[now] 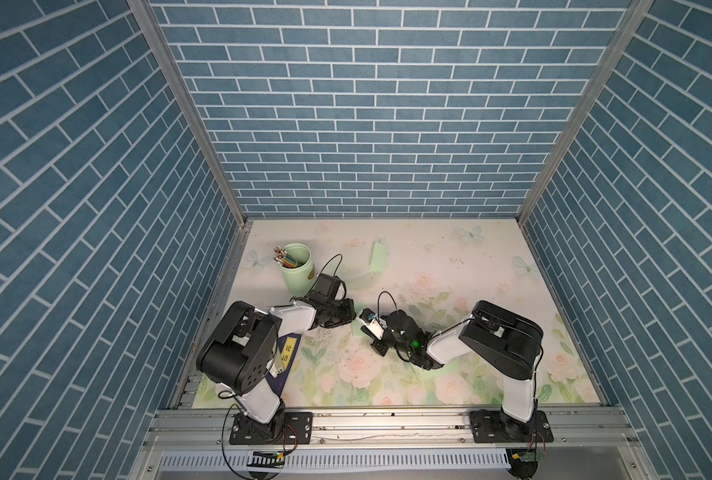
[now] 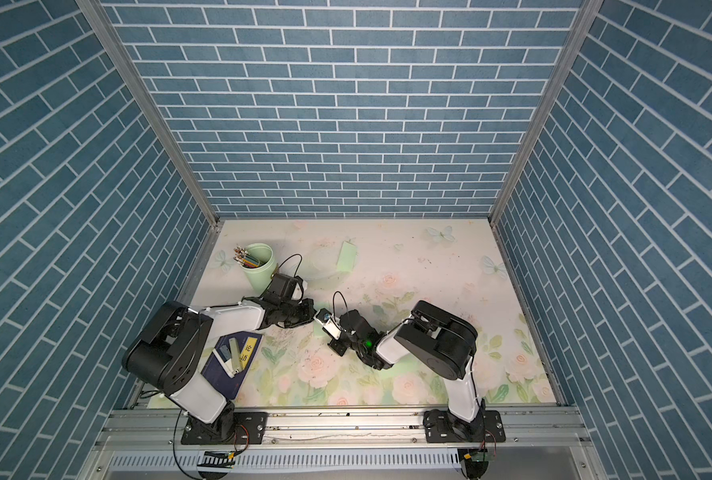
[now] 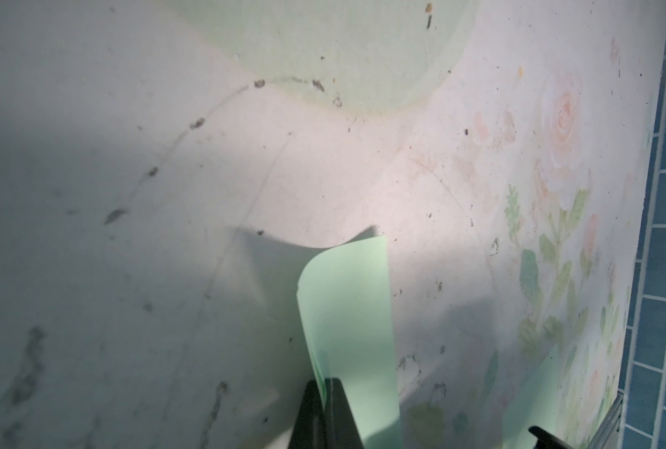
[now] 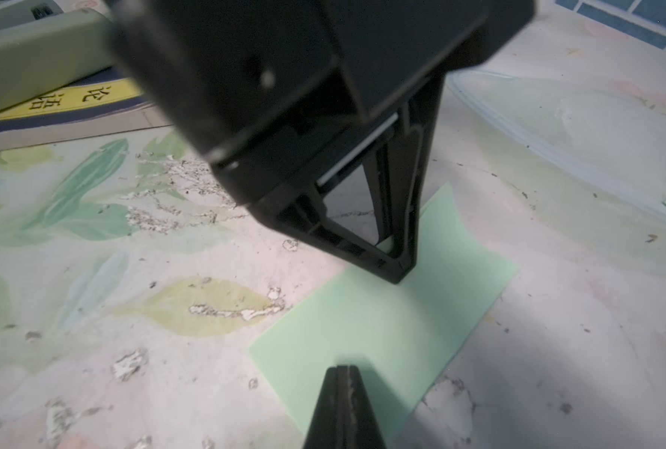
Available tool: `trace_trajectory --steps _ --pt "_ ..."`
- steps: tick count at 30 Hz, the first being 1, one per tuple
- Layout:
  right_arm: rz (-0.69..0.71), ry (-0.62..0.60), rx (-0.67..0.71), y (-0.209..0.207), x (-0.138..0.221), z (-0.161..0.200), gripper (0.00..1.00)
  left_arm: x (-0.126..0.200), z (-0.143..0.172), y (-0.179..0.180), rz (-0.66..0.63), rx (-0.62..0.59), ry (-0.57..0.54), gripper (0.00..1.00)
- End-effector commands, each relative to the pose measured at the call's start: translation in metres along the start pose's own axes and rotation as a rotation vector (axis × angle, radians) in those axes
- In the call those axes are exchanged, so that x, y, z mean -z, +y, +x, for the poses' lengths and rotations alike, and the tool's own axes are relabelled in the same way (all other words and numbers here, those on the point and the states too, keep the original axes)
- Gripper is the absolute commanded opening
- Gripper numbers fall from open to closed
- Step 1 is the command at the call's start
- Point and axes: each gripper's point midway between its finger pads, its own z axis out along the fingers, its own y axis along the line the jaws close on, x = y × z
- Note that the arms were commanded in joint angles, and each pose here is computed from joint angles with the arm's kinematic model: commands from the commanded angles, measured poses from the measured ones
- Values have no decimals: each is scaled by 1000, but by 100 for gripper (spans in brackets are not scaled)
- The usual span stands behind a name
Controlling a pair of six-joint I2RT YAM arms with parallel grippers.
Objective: Fold the square paper along the opposite sides
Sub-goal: Smooth out the paper at the center of the board.
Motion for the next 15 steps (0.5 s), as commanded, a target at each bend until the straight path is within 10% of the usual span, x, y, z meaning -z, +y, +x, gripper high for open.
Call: trace_trajectory --steps 1,15 --pt "-18 141 20 5 6 43 0 -4 13 25 -92 18 49 0" --pt "17 245 1 0 32 85 0 -4 10 23 -88 12 47 0"
